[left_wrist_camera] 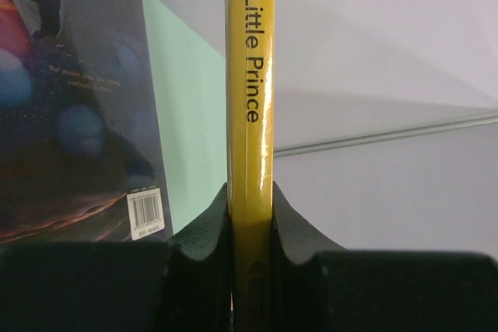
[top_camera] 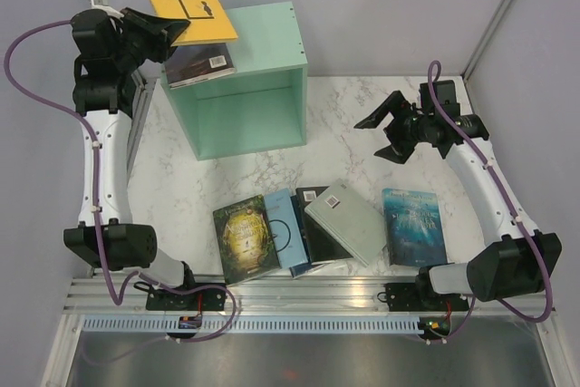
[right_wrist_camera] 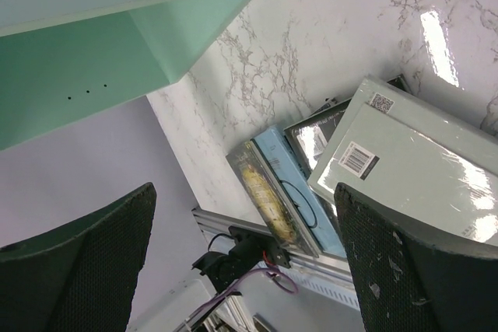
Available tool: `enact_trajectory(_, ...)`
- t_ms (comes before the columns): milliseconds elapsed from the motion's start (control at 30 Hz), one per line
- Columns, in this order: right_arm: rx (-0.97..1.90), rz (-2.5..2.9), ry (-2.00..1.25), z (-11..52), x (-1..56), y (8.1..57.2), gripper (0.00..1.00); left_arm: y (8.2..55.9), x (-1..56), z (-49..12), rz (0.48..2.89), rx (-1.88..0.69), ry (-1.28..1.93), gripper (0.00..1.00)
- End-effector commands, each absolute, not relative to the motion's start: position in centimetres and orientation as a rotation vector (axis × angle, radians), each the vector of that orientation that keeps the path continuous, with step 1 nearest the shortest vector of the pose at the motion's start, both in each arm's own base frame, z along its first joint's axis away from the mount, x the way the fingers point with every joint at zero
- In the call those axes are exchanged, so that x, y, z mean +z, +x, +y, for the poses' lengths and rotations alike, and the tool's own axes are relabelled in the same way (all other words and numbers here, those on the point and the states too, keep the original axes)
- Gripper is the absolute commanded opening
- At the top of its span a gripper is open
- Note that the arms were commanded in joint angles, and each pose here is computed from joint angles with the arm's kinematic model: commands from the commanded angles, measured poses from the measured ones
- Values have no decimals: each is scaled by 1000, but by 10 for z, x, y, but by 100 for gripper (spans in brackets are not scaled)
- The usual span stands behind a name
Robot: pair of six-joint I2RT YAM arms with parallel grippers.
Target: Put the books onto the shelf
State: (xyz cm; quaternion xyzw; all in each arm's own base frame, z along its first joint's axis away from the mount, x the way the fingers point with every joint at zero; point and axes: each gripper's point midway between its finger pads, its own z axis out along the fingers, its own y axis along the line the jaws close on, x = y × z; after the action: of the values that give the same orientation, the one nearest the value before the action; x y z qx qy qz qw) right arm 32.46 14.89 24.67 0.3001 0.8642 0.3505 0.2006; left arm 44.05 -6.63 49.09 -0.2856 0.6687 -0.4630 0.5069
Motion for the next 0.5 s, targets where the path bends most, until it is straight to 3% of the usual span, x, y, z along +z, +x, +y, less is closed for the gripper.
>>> enact_trajectory(0, 1007, 2395, 791, 151, 257, 318, 98, 426, 528, -72, 1503, -1219, -588, 2)
enact_trajectory(467, 995, 2424, 792, 153, 248, 327, 98, 440, 463, -47, 1660, -1223, -665, 2)
